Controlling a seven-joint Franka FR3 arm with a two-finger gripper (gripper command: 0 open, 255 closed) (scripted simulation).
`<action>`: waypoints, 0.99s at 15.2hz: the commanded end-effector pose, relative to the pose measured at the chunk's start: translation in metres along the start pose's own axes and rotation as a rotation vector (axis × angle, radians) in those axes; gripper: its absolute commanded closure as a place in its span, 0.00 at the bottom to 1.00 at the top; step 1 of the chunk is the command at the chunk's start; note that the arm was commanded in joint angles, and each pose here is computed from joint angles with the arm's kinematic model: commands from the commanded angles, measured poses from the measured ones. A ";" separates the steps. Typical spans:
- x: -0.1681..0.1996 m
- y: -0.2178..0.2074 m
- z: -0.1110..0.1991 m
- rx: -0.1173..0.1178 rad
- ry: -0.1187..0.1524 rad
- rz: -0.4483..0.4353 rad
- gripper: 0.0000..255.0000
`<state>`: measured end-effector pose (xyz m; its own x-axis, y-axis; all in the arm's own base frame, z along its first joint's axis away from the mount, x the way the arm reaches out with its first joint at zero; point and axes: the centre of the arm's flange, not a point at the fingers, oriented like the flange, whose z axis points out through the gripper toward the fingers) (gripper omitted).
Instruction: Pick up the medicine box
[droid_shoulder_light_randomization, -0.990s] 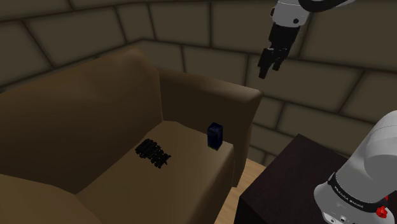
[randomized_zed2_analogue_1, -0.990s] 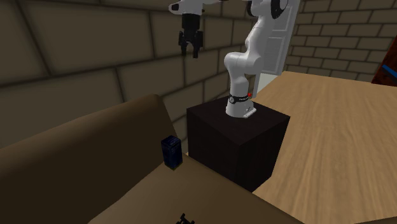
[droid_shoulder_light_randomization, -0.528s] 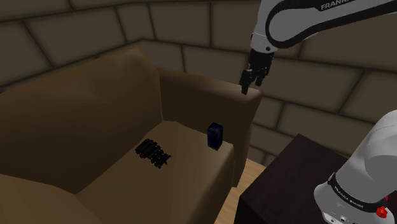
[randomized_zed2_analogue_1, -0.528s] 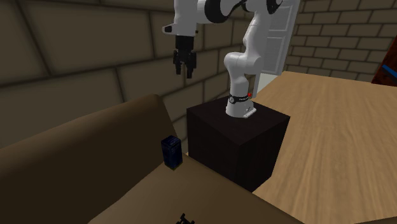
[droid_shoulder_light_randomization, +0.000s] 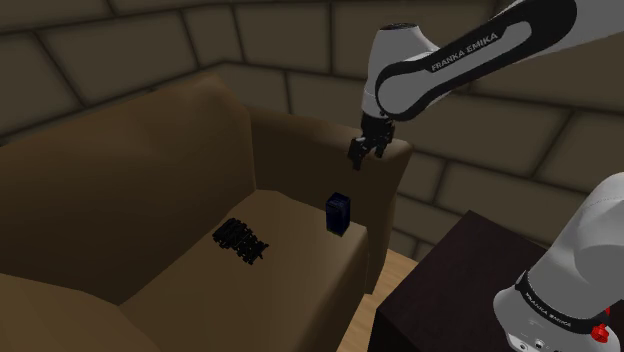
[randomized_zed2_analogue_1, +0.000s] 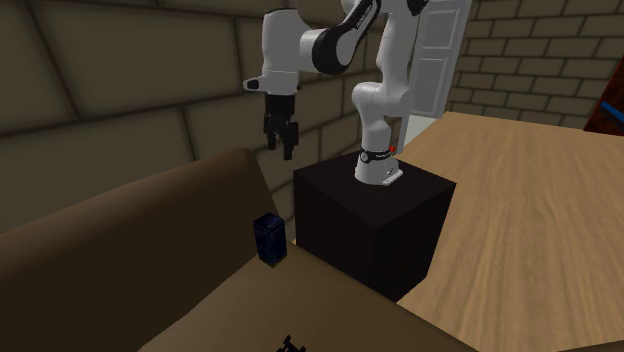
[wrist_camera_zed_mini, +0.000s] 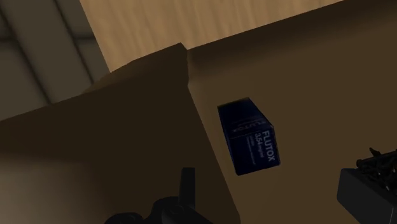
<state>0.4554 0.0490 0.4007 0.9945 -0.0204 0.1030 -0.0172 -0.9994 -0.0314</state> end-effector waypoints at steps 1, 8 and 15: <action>0.012 -0.007 0.025 0.000 -0.001 0.006 0.00; 0.052 -0.030 0.106 -0.002 -0.006 0.025 0.00; 0.083 -0.047 0.174 -0.003 -0.010 0.040 0.00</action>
<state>0.5531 0.0983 0.2457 0.9941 -0.0589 0.0909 -0.0563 -0.9979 -0.0317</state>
